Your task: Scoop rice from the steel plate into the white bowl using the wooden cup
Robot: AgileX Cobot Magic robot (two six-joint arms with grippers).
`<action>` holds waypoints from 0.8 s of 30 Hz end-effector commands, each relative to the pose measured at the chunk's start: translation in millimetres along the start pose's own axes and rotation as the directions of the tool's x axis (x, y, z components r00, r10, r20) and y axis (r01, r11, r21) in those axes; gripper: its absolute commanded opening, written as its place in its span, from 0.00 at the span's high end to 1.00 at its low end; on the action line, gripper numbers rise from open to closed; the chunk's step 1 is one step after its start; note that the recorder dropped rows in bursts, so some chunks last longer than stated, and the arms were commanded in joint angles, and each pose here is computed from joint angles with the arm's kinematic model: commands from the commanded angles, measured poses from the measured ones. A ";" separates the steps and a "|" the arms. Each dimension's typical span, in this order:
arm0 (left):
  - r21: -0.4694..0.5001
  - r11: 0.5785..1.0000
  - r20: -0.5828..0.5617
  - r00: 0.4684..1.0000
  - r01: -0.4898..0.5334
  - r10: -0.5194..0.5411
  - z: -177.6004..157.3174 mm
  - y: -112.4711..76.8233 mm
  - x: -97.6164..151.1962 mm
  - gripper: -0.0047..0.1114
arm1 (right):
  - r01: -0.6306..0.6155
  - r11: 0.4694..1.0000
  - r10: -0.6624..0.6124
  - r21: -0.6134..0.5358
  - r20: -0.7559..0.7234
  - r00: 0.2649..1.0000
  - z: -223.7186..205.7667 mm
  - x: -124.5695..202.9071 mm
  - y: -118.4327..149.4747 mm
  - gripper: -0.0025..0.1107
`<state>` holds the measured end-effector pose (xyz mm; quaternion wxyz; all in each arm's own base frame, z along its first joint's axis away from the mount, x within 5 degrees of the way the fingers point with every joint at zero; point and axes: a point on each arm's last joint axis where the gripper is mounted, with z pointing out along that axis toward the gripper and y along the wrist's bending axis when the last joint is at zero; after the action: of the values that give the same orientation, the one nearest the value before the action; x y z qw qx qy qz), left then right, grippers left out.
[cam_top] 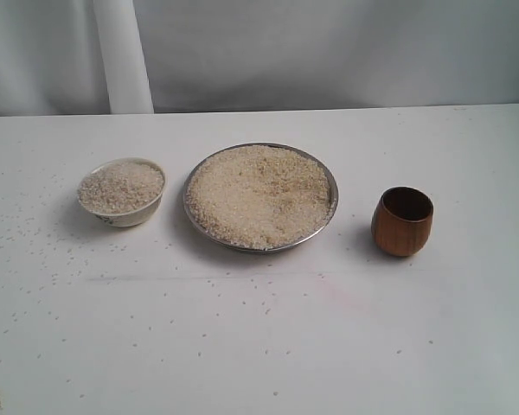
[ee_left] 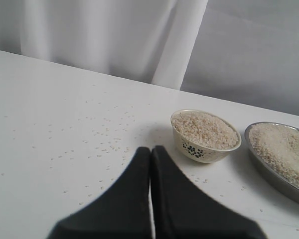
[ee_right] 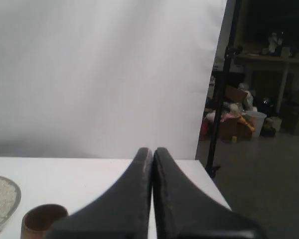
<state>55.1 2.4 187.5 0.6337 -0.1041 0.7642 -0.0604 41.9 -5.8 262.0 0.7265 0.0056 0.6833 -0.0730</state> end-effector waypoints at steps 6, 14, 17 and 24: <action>0.008 1.000 0.011 1.000 0.004 -0.004 -0.4 -0.7 -1.4 0.96 | -0.041 0.999 0.040 -0.013 -0.106 0.994 10.0 60.0 6.9 0.98; 0.008 1.000 0.011 1.000 0.004 -0.004 -0.4 -0.7 -1.4 0.96 | -0.048 0.999 0.043 -0.020 -0.178 0.983 9.1 67.4 7.7 0.98; 0.008 1.000 0.011 1.000 0.004 -0.004 -0.4 -0.7 -1.4 0.96 | -0.067 0.996 0.053 -0.054 -0.216 0.975 8.3 70.8 9.9 0.98; 0.008 1.000 0.011 1.000 0.004 -0.004 -0.4 -0.7 -1.4 0.96 | -0.088 0.994 0.064 -0.069 -0.300 0.952 6.2 78.2 11.4 0.98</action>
<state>55.1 2.4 187.5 0.6337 -0.1041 0.7642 -0.0604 54.5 -3.1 187.1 0.6276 0.0111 0.7782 -0.0195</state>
